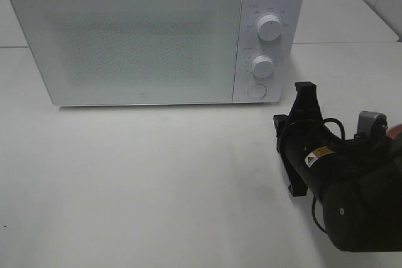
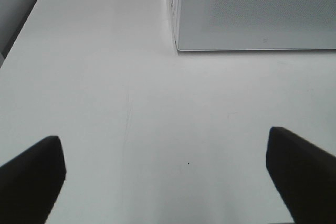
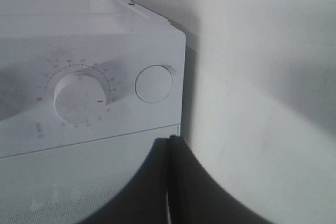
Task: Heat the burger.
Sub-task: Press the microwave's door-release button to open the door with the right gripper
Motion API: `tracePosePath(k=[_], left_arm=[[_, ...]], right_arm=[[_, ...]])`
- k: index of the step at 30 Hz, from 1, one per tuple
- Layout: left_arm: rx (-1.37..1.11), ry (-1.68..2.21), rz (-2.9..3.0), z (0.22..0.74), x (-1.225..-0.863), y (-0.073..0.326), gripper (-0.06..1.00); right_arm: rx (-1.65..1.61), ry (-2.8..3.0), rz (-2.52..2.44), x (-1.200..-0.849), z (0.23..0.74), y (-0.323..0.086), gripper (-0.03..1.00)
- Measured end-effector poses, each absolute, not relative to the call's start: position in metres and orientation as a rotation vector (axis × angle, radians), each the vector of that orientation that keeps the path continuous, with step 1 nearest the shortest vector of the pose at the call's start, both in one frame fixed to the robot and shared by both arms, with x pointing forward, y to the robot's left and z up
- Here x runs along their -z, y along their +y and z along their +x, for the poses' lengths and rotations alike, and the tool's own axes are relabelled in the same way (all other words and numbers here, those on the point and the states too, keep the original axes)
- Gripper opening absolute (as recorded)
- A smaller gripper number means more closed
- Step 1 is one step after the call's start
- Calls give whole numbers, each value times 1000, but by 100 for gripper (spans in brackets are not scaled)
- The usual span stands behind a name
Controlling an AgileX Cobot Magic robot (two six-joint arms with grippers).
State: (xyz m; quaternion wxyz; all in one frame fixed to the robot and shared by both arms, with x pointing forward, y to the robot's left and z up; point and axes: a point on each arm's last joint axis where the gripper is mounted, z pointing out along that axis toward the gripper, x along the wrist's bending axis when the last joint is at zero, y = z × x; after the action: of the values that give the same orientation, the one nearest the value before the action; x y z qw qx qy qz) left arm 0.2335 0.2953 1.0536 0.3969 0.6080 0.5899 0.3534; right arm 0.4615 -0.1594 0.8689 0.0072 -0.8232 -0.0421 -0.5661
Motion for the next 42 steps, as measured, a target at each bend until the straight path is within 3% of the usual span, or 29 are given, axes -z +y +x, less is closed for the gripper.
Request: tracePosePath(k=[27,42], left_arm=[[-895,1495,1540,233,-1054,295,98],[-895,1495,1540,233,-1054,295,98]], right_arm=[[1617,-193,-2651,-871,551,-168,0],[1536,-201,-2660,-856,565,-162,0]])
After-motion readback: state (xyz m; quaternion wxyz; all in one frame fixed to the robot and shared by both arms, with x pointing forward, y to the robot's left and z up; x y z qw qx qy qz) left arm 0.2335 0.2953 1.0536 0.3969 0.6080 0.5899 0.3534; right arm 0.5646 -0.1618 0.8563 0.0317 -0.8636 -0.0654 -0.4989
